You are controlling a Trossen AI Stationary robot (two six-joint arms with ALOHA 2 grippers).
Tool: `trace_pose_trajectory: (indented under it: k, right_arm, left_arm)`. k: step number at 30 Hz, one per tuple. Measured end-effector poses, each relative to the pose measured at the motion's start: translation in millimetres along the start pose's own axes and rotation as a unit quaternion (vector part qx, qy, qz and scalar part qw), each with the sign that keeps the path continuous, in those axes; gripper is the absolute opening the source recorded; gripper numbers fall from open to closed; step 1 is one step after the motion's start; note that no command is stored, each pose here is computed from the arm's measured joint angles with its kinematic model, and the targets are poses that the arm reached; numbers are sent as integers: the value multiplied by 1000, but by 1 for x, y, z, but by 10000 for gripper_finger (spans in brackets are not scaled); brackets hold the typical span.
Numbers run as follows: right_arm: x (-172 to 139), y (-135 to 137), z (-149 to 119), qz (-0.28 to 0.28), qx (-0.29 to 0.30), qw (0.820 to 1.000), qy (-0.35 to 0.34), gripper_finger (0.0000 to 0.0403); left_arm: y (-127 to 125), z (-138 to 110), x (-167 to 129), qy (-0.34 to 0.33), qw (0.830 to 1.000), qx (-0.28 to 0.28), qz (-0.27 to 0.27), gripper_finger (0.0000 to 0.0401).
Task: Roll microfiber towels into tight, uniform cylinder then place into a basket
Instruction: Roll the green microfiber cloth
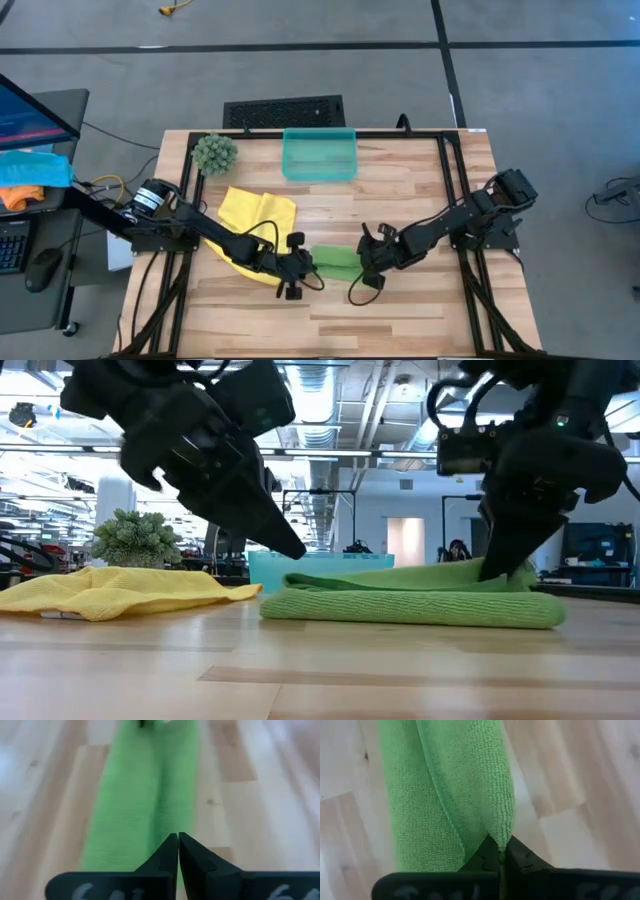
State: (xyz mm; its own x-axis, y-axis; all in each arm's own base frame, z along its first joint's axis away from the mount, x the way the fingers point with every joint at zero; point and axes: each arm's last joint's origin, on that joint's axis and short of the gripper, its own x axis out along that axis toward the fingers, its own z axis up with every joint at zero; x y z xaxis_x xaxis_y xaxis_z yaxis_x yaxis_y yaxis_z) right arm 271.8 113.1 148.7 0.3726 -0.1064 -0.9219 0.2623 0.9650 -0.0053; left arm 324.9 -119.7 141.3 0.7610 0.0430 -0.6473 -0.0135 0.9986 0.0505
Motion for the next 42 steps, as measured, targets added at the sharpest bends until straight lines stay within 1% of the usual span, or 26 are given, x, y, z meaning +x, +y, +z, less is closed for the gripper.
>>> trace_pose_trajectory:
  k: [2, 5, 10, 14, 18, 20, 23, 28, 31, 34, 40, 42]
  right_arm:
    - [-2, 3, 0, -16, -18, 1000, -16, 14]
    - [-4, 5, -4, -46, -45, 998, -26, 17]
    - [-7, 7, -13, -91, -94, 991, -27, 15]
    - [-9, 8, -16, -123, -126, 983, -45, 15]
    - [-10, 8, -15, -138, -146, 978, -53, 15]
    - [-10, 8, -15, -143, -151, 977, -55, 15]
    - [-10, 8, -15, -146, -155, 976, -54, 15]
    - [-10, 7, -15, -152, -156, 974, -58, 17]
    - [-10, 7, -15, -155, -163, 973, -59, 14]
    - [-10, 6, -15, -157, -163, 972, -57, 15]
    - [-10, 5, -16, -159, -159, 973, -53, 15]
    - [-10, 5, -16, -159, -159, 973, -52, 14]
  left_arm:
    - [5, 0, 1, 0, 1000, 5, 25, 6]
    - [16, 1, 4, 6, 999, 1, 38, 6]
    - [31, 10, 1, 4, 1000, -17, 24, 6]
    - [42, 18, -4, -7, 1000, -20, 18, 6]
    - [56, 22, -5, -1, 999, -36, -14, 9]
    - [62, 22, -4, 2, 999, -43, -27, 16]
    - [69, 23, -2, 5, 998, -51, -36, 38]
    - [78, 24, 0, 3, 997, -61, -40, 88]
    - [83, 22, 4, 6, 997, -66, -36, 108]
    - [90, 17, 12, 16, 995, -81, -54, 115]
    - [97, 14, 26, 10, 986, -101, -131, 115]
    - [97, 14, 28, 7, 985, -102, -139, 115]
